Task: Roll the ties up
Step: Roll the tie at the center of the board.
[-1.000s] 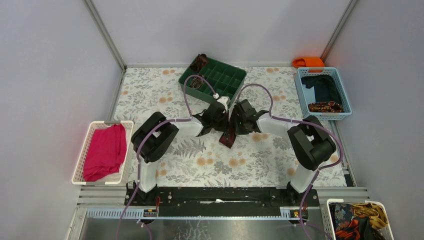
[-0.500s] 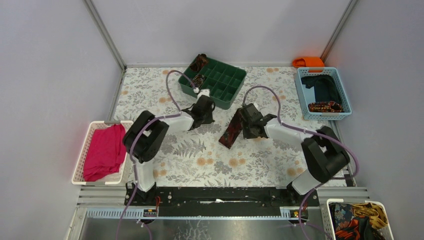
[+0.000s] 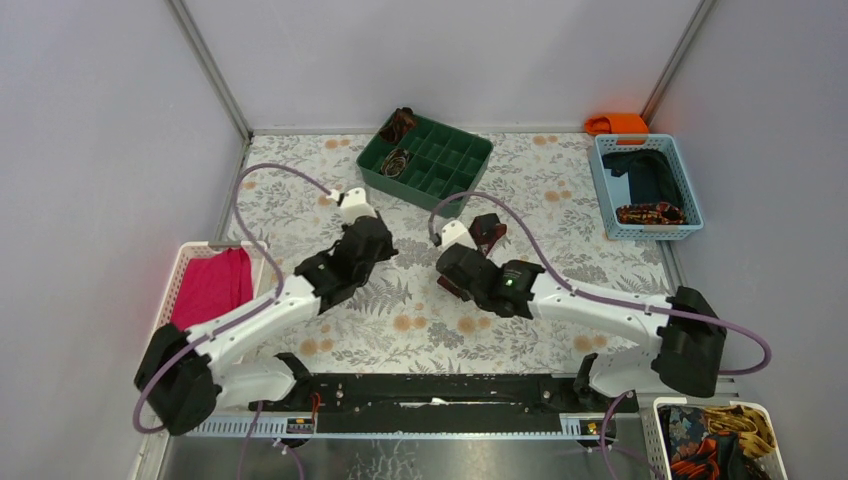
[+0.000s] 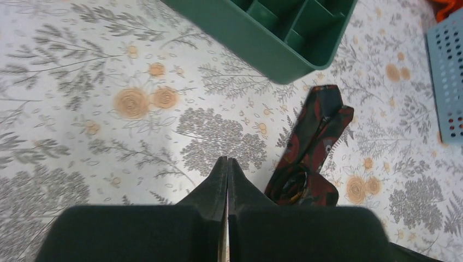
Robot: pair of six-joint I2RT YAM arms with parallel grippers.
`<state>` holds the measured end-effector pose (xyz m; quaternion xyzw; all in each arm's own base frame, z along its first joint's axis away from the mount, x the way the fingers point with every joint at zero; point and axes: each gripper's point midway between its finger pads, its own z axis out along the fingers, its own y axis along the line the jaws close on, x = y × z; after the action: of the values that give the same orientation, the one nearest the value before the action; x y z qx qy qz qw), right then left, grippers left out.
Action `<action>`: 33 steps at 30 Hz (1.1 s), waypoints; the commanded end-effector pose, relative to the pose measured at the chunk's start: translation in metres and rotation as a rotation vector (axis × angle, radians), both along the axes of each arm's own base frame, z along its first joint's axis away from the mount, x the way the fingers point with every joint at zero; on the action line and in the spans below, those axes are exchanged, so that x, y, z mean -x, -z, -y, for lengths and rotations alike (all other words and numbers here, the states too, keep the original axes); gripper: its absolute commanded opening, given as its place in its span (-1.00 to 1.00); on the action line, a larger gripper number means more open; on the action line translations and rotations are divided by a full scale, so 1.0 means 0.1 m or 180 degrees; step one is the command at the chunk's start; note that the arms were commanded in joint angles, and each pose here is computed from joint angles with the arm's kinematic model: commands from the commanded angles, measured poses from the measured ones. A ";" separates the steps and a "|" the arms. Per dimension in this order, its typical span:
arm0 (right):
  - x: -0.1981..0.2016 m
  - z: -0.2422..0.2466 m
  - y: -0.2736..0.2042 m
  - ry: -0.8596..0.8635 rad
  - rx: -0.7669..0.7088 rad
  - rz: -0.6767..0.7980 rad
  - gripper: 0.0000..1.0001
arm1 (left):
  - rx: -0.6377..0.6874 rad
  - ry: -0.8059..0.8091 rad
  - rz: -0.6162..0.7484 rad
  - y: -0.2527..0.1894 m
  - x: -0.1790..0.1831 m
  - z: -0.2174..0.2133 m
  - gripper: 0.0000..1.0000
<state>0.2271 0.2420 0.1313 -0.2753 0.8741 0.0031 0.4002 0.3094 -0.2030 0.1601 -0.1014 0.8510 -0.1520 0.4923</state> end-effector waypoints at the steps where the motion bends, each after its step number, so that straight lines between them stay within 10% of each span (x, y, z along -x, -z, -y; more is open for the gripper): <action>1: -0.02 -0.09 0.06 -0.0129 0.0395 0.0148 -0.06 | -0.0040 -0.0320 0.0020 0.01 0.18 -0.35 -1.00; 15: -0.13 -0.40 0.46 -0.0369 0.1237 0.0438 0.51 | -0.0091 -0.0355 0.0046 0.06 0.27 -0.48 -1.00; 33: -0.34 -0.46 0.81 -0.0364 0.1637 0.0379 0.57 | -0.0197 -0.0277 -0.0001 0.17 0.23 -0.42 -1.00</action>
<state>0.2473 0.2793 0.0524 -0.4056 0.8126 -0.2021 0.3665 0.2831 -0.1461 0.1350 -0.1275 0.8576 -0.0736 0.4928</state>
